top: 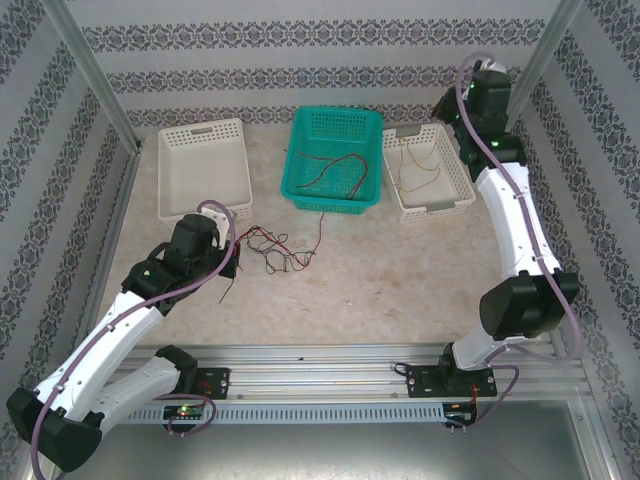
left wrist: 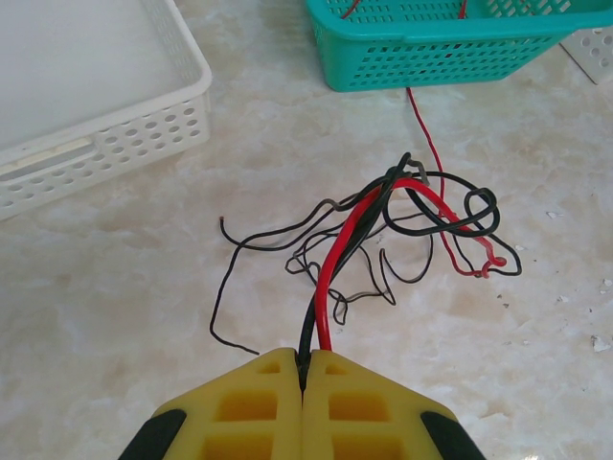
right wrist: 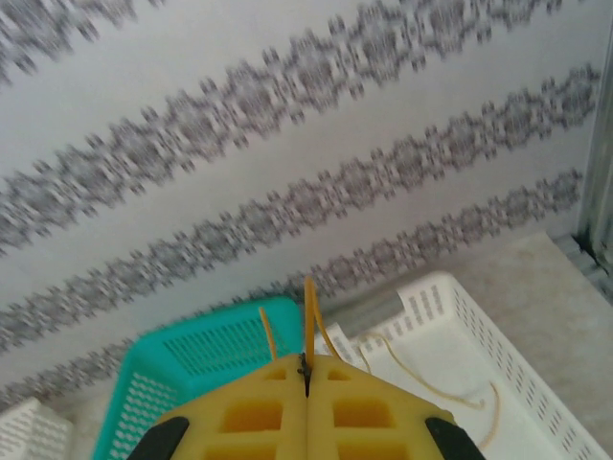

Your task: Untangle the cables

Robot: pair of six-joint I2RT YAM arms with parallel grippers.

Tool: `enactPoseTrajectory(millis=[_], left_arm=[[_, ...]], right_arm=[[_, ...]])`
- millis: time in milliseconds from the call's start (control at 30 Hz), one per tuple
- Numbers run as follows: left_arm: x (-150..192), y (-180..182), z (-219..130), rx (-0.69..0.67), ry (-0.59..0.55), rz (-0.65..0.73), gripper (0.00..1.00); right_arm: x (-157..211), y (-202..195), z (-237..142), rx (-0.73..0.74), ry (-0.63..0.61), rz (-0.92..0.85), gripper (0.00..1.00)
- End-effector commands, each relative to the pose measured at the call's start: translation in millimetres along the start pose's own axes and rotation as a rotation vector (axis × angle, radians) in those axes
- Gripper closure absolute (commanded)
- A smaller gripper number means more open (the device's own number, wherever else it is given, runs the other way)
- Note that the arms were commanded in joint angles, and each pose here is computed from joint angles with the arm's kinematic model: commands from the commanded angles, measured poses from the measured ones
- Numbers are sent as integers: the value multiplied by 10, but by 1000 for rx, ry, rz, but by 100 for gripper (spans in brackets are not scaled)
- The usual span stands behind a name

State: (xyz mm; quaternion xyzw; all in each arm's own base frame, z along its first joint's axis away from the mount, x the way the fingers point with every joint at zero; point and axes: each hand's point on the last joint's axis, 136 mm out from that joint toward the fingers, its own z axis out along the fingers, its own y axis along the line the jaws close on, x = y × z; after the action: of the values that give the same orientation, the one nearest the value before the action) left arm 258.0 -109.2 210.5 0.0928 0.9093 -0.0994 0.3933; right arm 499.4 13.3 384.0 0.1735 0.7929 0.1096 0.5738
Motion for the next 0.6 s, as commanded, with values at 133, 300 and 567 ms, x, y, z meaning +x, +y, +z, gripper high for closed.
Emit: enactPoseTrajectory(millis=[133,300,567], left_arm=[[-118,-15,-46,11,-45,11,100],[-114,-19,-33,13,-41,11,100],[-111,-26,-31,15,-39,13,100]], right_arm=[[727,-278,326,80,136,16,100],[1154,-530,604,135,264,94,100],[1462,-779,948,211,397,120,100]])
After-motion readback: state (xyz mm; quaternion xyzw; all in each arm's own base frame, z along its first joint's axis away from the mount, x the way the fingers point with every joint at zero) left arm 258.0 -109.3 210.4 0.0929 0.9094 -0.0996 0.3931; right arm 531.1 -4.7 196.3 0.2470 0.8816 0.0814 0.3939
